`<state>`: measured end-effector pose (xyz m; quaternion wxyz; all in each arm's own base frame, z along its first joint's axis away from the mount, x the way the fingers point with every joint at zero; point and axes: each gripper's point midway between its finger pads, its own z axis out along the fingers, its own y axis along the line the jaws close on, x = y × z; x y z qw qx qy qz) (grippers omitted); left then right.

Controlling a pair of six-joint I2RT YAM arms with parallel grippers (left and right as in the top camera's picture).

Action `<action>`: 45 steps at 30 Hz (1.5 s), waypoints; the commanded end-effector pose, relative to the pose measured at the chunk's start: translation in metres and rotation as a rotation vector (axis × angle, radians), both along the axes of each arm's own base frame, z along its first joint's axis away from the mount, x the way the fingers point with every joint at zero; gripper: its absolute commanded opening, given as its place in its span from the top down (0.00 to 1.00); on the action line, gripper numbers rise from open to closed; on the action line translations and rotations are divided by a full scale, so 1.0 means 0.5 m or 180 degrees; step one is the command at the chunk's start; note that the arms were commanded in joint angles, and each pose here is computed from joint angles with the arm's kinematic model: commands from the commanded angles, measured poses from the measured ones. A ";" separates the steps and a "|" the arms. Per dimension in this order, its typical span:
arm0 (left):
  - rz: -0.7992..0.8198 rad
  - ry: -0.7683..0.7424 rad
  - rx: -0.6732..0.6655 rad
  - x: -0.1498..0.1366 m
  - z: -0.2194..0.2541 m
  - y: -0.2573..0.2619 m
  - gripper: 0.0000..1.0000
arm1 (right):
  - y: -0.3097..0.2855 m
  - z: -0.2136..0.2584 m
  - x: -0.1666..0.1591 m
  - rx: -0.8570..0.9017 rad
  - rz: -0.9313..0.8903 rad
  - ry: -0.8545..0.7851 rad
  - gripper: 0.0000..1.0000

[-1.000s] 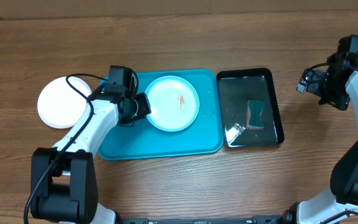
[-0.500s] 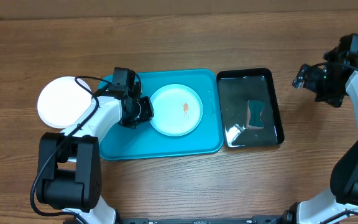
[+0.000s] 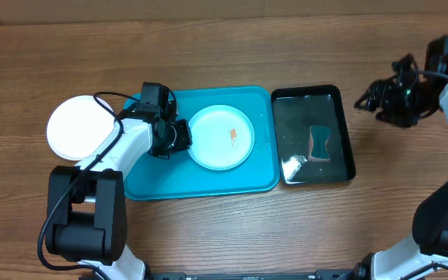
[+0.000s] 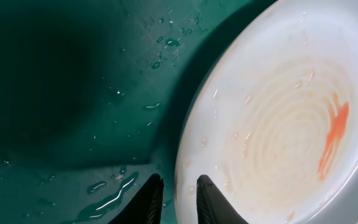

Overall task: Clean dirty plates on tray and stack at the side
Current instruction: 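Reach the right gripper into the black water tray to the sponge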

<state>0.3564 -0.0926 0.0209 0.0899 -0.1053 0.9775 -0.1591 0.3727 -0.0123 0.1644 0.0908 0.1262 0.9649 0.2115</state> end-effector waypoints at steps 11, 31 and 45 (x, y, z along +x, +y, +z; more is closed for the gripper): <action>-0.0090 -0.0073 0.0080 0.012 0.005 0.000 0.82 | 0.107 -0.049 -0.043 -0.1029 0.0413 0.0359 0.21; -0.0092 -0.0095 0.0024 0.016 0.008 -0.005 0.82 | 0.138 -0.260 -0.064 -0.1177 0.0454 0.0228 0.33; -0.0094 -0.0098 0.0015 0.016 0.008 -0.007 0.82 | 0.140 -0.304 -0.057 -0.1149 0.0427 0.0038 0.42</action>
